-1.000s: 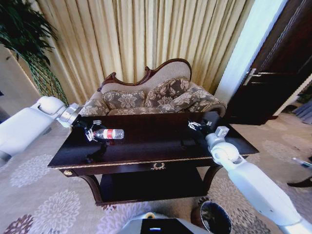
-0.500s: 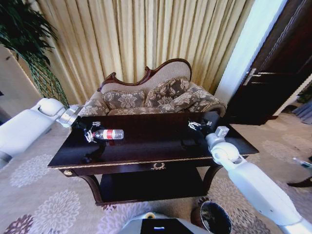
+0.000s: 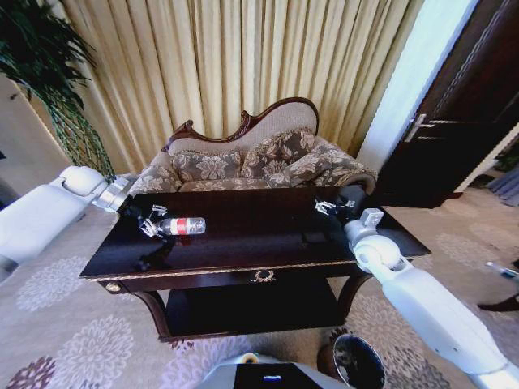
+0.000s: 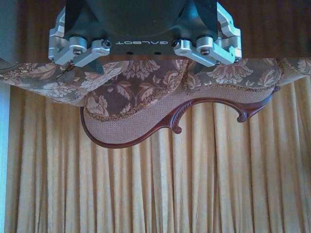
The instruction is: Move to the front of the table and place the trash on the table into the trash bin.
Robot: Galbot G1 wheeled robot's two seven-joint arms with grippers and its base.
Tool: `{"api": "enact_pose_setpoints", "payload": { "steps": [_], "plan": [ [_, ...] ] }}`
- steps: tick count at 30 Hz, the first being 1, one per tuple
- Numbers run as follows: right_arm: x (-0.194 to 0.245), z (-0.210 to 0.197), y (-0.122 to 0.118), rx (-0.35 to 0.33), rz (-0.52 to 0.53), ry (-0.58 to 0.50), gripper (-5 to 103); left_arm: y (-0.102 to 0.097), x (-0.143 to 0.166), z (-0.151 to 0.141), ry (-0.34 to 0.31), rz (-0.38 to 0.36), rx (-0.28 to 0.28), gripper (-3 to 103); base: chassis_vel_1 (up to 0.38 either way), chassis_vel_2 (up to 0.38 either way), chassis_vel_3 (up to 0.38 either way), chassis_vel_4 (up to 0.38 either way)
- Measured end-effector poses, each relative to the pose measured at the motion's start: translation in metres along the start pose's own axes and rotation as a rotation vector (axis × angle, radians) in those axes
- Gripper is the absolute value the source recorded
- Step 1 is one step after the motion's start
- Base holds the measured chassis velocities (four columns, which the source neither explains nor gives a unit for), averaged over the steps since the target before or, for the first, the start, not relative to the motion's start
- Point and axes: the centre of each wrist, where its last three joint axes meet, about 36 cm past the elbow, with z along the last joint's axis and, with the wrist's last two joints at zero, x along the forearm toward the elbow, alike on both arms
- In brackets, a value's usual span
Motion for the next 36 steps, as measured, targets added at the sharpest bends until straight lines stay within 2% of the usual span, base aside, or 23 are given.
{"api": "enact_pose_setpoints", "payload": {
  "steps": [1, 2, 7, 9, 10, 17, 19, 20, 21, 22, 23, 24, 26, 27, 28, 29, 30, 31, 33, 34, 35, 36],
  "plan": [
    [0.0, 0.0, 0.0, 0.0, 0.0, -0.001, 100, 0.0, 0.0, 0.0, -0.003, 0.0, -0.002, 54, 0.0, 0.0, 0.0, 0.0],
    [0.0, 0.0, 0.0, 0.0, 0.0, -0.001, 100, 0.0, 0.0, 0.0, -0.003, 0.0, -0.002, 54, 0.0, 0.0, 0.0, 0.0],
    [0.0, -0.003, -0.001, 0.005, 0.002, -0.005, 100, -0.002, -0.003, -0.001, -0.022, 0.007, -0.009, 41, 0.0, 0.0, 0.0, 0.0],
    [0.0, -0.003, -0.002, 0.006, 0.003, -0.006, 100, -0.002, -0.003, -0.001, -0.023, 0.007, -0.009, 41, 0.0, 0.0, 0.0, 0.0],
    [-0.001, -0.006, -0.003, 0.006, 0.007, -0.011, 100, -0.002, -0.004, -0.001, -0.026, 0.006, -0.01, 34, 0.0, 0.0, 0.0, 0.0],
    [-0.001, -0.01, -0.001, 0.011, 0.028, -0.025, 100, -0.002, -0.013, -0.006, -0.058, -0.011, -0.018, 33, 0.0, 0.0, 0.0, 0.0],
    [-0.001, -0.013, 0.002, 0.017, 0.029, -0.029, 100, -0.001, -0.018, -0.011, -0.078, -0.067, -0.016, 33, 0.0, 0.0, 0.0, 0.0],
    [0.0, -0.014, 0.002, 0.02, 0.026, -0.032, 100, -0.003, -0.021, -0.015, -0.1, -0.139, -0.006, 33, 0.0, 0.0, 0.0, 0.0],
    [0.0, -0.014, 0.002, 0.02, 0.026, -0.032, 100, -0.003, -0.021, -0.015, -0.1, -0.139, -0.006, 33, 0.0, 0.0, 0.0, 0.0],
    [0.0, -0.014, 0.003, 0.021, 0.025, -0.032, 100, -0.004, -0.023, -0.017, -0.114, -0.182, 0.003, 33, 0.0, 0.0, 0.0, 0.0],
    [0.0, -0.014, 0.003, 0.026, 0.022, -0.033, 100, -0.005, -0.025, -0.022, -0.144, -0.274, 0.03, 33, 0.0, 0.0, 0.0, 0.0],
    [0.0, -0.014, 0.003, 0.026, 0.022, -0.033, 100, -0.005, -0.025, -0.022, -0.144, -0.274, 0.03, 33, 0.0, 0.0, 0.0, 0.0],
    [0.001, -0.016, 0.004, 0.031, 0.009, -0.035, 100, -0.004, -0.025, -0.029, -0.179, -0.393, 0.058, 33, 0.0, 0.0, 0.0, 0.0],
    [0.001, -0.016, 0.004, 0.031, 0.009, -0.035, 100, -0.004, -0.025, -0.029, -0.179, -0.393, 0.058, 33, 0.0, 0.0, 0.0, 0.0],
    [0.002, -0.017, 0.004, 0.033, 0.001, -0.037, 100, -0.003, -0.025, -0.033, -0.197, -0.454, 0.075, 33, 0.0, 0.0, 0.0, 0.0],
    [0.003, -0.019, 0.005, 0.036, -0.005, -0.039, 100, -0.003, -0.023, -0.043, -0.245, -0.585, 0.11, 33, 0.0, 0.0, 0.0, 0.0],
    [0.003, -0.019, 0.005, 0.036, -0.005, -0.039, 100, -0.003, -0.023, -0.043, -0.245, -0.585, 0.11, 33, 0.0, 0.0, 0.0, 0.0],
    [0.003, -0.021, 0.005, 0.038, -0.006, -0.041, 100, -0.004, -0.023, -0.05, -0.27, -0.658, 0.131, 33, 0.0, 0.0, 0.0, 0.0],
    [0.003, -0.021, 0.005, 0.039, -0.006, -0.043, 100, -0.004, -0.023, -0.052, -0.279, -0.687, 0.139, 33, 0.0, 0.0, 0.0, 0.0],
    [0.004, -0.025, 0.005, 0.044, -0.002, -0.05, 100, -0.007, -0.026, -0.061, -0.308, -0.803, 0.153, 33, 0.0, 0.0, 0.0, 0.0],
    [0.004, -0.026, 0.006, 0.051, 0.003, -0.053, 100, -0.009, -0.028, -0.063, -0.316, -0.848, 0.152, 33, 0.0, 0.0, 0.0, 0.0],
    [0.006, -0.028, 0.006, 0.077, 0.006, -0.058, 100, -0.013, -0.035, -0.069, -0.346, -0.931, 0.153, 33, 0.0, 0.0, 0.0, 0.0]
  ]
}}
